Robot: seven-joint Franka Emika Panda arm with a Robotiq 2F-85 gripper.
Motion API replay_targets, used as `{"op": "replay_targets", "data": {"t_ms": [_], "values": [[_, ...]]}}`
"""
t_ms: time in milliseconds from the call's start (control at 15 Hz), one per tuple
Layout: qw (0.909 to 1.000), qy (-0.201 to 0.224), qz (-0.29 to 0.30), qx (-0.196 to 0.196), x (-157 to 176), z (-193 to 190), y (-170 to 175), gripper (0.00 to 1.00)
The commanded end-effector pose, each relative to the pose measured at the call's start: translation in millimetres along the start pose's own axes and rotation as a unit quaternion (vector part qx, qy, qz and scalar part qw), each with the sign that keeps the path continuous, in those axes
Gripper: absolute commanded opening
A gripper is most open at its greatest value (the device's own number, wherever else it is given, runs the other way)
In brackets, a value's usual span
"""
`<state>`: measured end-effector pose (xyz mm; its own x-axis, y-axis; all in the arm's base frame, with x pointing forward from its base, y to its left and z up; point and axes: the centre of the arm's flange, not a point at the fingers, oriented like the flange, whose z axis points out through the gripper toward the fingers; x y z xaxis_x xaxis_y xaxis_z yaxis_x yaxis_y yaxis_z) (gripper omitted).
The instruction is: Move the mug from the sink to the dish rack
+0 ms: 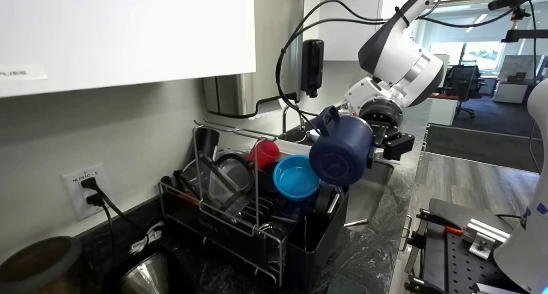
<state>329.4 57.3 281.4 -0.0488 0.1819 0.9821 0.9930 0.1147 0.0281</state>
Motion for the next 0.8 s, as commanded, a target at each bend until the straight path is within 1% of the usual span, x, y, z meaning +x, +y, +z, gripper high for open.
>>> {"op": "replay_targets", "data": {"t_ms": [0,467,533,733], "values": [[1.0000,0.005,-0.003,0.003,0,4,2,0.02],[0.9991,0.010,-0.022,0.035,8,34,10,0.02],[0.9989,0.010,-0.027,0.036,9,39,12,0.02],[0.9987,0.009,-0.046,0.021,14,49,23,0.02]]}}
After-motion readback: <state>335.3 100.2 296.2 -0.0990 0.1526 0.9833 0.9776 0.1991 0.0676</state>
